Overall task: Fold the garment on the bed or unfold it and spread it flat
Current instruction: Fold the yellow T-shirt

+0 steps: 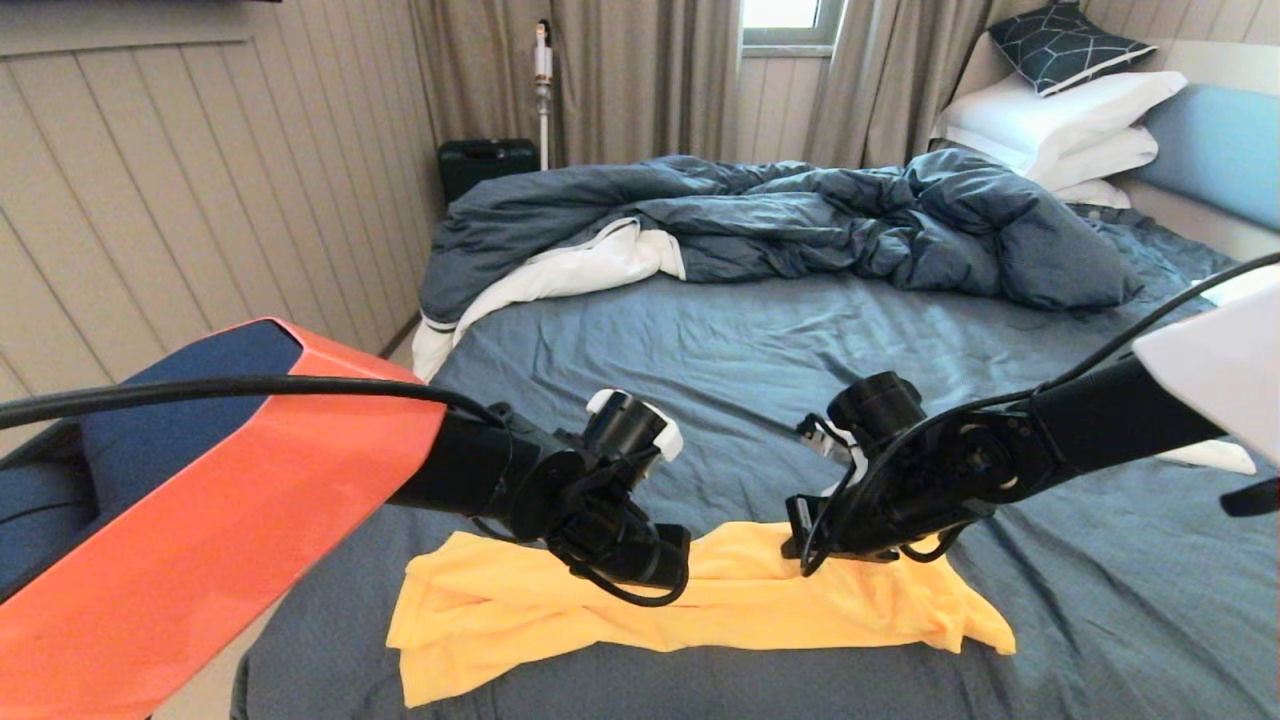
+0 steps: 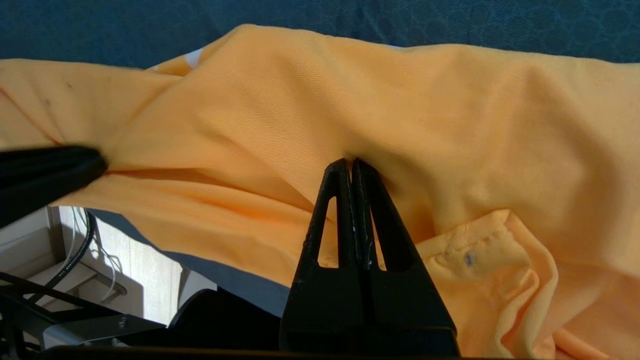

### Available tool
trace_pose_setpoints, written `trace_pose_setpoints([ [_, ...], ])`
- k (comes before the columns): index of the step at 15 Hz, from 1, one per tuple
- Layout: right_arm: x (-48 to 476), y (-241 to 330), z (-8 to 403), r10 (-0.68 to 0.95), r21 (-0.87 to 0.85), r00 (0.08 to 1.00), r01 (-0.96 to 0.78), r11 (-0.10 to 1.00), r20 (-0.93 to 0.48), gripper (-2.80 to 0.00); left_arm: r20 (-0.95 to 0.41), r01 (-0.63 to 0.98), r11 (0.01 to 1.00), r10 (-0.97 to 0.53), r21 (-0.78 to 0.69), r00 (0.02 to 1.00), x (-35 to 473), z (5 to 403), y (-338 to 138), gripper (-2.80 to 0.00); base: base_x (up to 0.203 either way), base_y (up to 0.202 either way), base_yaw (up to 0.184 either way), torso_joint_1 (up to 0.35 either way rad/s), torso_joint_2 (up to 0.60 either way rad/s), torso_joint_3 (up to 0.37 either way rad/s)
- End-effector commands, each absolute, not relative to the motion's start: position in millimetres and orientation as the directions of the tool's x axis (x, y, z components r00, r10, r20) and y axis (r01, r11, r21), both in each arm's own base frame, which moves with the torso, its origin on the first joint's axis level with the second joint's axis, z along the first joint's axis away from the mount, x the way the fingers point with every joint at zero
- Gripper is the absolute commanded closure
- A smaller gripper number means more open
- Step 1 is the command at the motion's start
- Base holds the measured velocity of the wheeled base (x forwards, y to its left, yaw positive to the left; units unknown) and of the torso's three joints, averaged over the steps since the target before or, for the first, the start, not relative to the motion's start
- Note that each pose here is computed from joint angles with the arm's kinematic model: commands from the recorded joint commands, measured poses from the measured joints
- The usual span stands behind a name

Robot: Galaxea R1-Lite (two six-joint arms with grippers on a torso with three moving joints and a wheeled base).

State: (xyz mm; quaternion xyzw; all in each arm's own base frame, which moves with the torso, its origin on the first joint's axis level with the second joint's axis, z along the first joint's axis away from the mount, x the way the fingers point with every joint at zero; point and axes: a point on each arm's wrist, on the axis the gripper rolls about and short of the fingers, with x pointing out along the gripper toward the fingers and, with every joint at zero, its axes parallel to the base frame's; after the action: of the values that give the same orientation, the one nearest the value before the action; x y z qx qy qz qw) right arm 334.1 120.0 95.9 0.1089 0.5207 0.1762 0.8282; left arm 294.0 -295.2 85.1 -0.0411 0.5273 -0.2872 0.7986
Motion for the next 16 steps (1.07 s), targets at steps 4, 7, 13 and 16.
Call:
trace_pose_setpoints([
  [4,349.2,125.0,81.9,0.4,0.364,0.382,-0.164,0.917,-0.833,0.0,-0.816,0.435,0.819,-0.513,-0.373,0.266,265.9,103.9,-287.3,0.0,0.0,0.0,0.0,0.0,0.0,0.0],
  [7,354.1,126.7,80.4,0.401,0.366,0.386,-0.162,0.916,-0.831,0.0,-0.816,0.44,0.811,-0.522,-0.385,0.247,243.2,109.3,-283.5,0.0,0.0,0.0,0.0,0.0,0.0,0.0],
  [13,355.5,108.4,101.2,0.395,0.374,0.449,-0.138,0.917,-0.802,0.0,-0.757,0.427,0.808,-0.559,-0.406,0.338,225.4,131.1,-266.2,0.0,0.0,0.0,0.0,0.0,0.0,0.0],
  [16,349.3,65.5,129.2,0.349,0.373,0.537,-0.067,0.925,-0.768,0.0,-0.712,0.386,0.824,-0.557,-0.414,0.427,224.3,157.6,-238.2,0.0,0.0,0.0,0.0,0.0,0.0,0.0],
])
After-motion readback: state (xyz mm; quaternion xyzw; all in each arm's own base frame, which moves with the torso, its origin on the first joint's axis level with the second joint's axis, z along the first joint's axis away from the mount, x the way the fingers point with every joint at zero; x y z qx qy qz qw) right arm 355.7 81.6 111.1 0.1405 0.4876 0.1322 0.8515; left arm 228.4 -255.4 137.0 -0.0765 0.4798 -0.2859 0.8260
